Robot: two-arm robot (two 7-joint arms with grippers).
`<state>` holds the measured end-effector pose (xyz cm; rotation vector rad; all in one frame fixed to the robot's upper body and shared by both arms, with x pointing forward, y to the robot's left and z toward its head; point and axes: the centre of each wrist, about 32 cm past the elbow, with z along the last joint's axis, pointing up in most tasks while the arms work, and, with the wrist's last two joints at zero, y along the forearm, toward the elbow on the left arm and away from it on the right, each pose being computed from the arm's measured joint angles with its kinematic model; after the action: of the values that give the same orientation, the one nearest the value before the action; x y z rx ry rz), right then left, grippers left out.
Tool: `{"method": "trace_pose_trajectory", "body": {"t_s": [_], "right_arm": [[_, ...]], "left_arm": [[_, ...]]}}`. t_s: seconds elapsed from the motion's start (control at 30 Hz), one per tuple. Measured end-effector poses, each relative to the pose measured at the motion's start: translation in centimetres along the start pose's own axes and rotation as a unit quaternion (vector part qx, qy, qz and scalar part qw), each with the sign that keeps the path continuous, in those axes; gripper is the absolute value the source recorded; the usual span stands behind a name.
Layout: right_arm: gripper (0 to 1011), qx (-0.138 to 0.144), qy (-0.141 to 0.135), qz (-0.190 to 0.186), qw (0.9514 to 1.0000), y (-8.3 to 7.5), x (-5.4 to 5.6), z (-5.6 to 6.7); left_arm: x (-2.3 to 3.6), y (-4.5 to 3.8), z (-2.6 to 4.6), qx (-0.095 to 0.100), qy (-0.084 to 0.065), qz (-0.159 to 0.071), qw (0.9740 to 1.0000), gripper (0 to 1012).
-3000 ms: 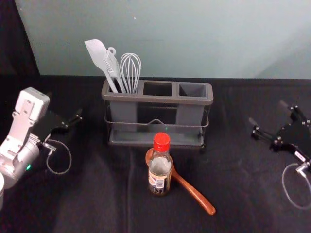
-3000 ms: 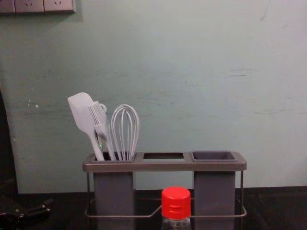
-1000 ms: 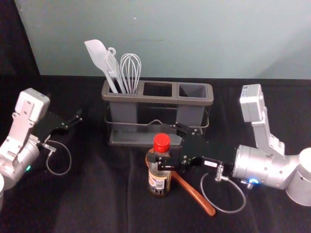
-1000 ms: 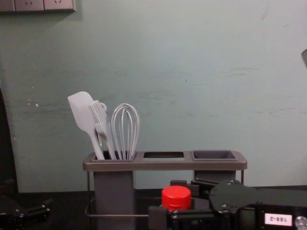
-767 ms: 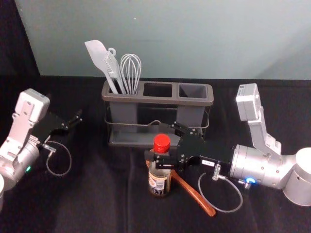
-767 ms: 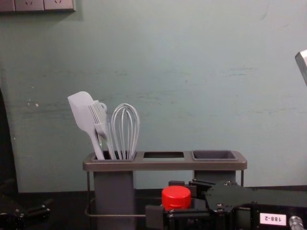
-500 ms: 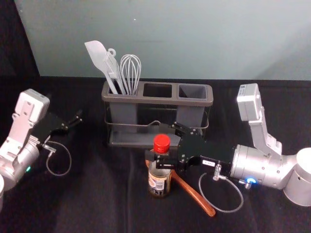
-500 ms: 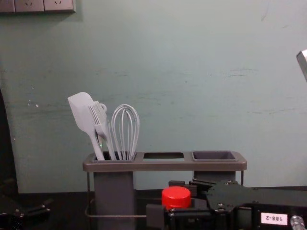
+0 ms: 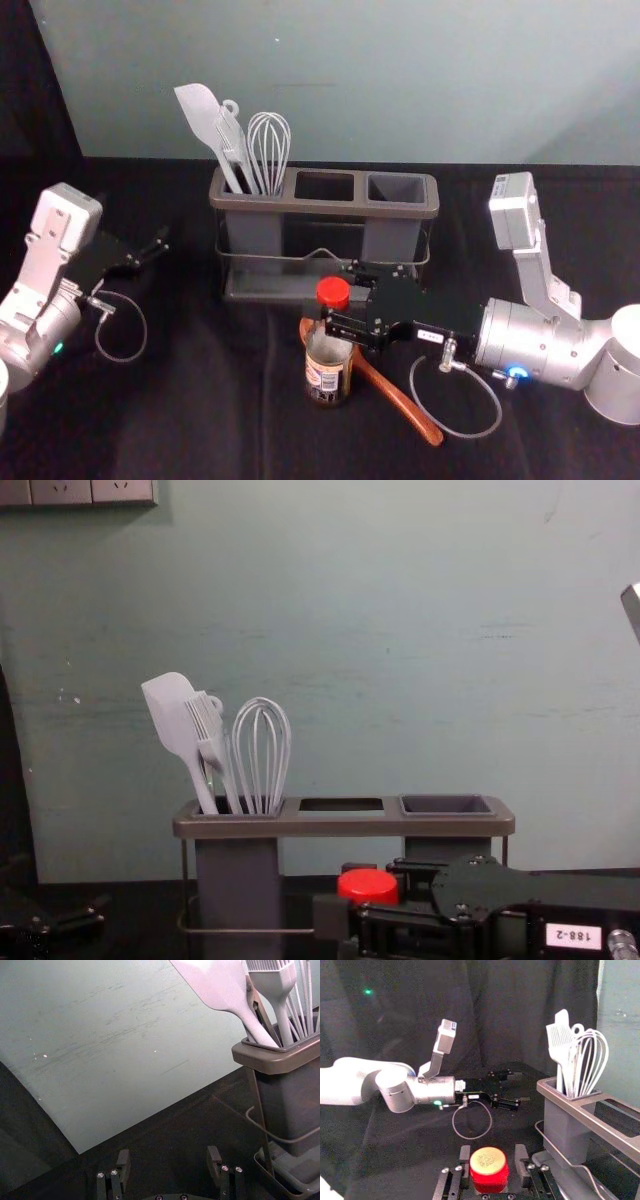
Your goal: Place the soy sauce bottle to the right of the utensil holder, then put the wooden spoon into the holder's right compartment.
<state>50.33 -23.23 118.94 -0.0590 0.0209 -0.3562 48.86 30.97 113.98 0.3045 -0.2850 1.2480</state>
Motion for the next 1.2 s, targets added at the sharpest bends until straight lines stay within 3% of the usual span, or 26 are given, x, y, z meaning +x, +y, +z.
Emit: {"method": "trace_pose_trajectory", "body": {"t_s": [0.1, 0.23, 0.53, 0.67, 0.9, 1.2], "right_arm": [[481, 0.000, 0.000, 0.001, 1.0000, 0.0, 0.0, 0.0], [394, 0.000, 0.000, 0.001, 1.0000, 0.0, 0.0, 0.0], [392, 0.001, -0.003, 0.002, 1.0000, -0.1, 0.0, 0.1], [392, 0.009, -0.014, 0.011, 0.9998, -0.3, -0.1, 0.9], [392, 0.030, -0.035, 0.022, 0.9987, -1.0, -0.6, 3.8], [392, 0.055, -0.055, 0.022, 0.9967, -2.6, -0.6, 8.7]], "left_arm": [[0.00, 0.00, 0.00, 0.000, 0.000, 0.000, 1.0000, 1005], [0.00, 0.00, 0.00, 0.000, 0.000, 0.000, 1.0000, 1005], [0.00, 0.00, 0.00, 0.000, 0.000, 0.000, 1.0000, 1005], [0.00, 0.00, 0.00, 0.000, 0.000, 0.000, 1.0000, 1005], [0.00, 0.00, 0.00, 0.000, 0.000, 0.000, 1.0000, 1005], [0.00, 0.00, 0.00, 0.000, 0.000, 0.000, 1.0000, 1005]]}}
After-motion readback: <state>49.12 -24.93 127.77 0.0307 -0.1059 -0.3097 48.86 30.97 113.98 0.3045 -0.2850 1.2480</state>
